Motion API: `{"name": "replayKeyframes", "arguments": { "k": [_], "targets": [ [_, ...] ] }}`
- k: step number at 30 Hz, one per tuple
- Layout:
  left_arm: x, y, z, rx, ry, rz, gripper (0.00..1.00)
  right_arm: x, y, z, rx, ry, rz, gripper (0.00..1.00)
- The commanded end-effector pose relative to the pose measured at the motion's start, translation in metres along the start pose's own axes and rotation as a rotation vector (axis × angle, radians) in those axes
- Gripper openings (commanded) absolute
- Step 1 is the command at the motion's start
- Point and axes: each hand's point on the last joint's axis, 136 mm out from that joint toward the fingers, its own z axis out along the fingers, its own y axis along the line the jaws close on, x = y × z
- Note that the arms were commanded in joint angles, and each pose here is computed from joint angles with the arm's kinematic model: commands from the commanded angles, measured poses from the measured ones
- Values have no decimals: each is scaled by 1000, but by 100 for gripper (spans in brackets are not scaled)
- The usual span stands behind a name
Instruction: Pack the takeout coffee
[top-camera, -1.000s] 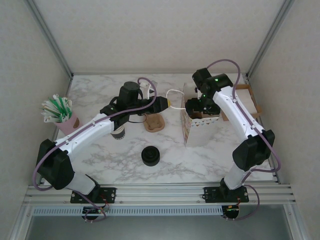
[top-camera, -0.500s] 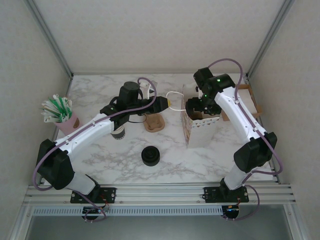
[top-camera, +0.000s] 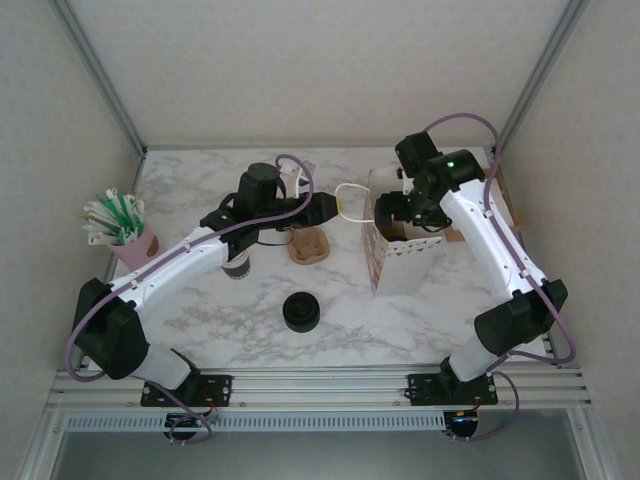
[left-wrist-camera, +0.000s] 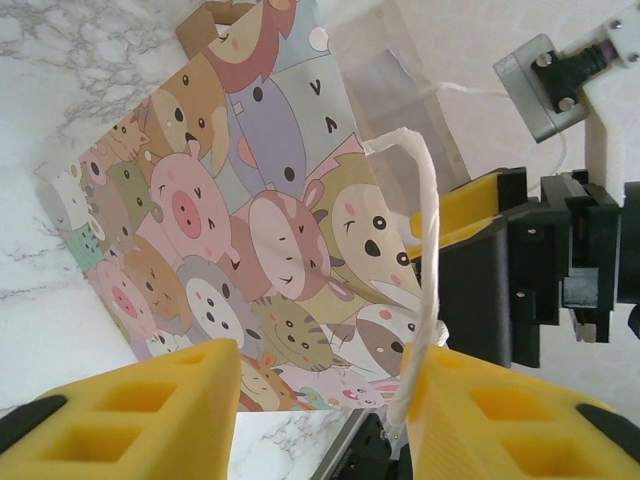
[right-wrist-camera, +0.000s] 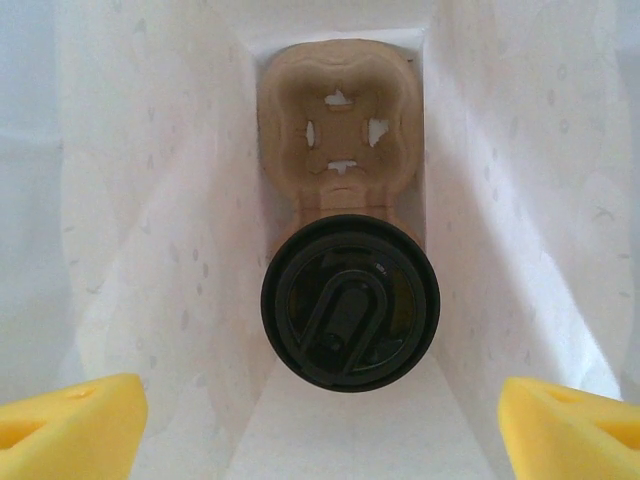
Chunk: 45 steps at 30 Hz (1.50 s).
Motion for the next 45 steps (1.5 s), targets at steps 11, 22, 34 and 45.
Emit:
{"name": "replayKeyframes", "arguments": {
  "k": [11,22,34,45],
  "targets": [
    [-17,-37,-18,58,-68,59,61,1,4,-53,-87,-142,21,89],
    [-17,-45,-25,64,-81,71,68,6,4,-71,-118,-200,26,89],
    [-21,-54,-36,66,-109,92,84,7,5,-101,-174,-310,28,89],
    [-23,-60,-53,53,-155,109,100,20,7,-134,-256,-431,13,96]
  ]
}}
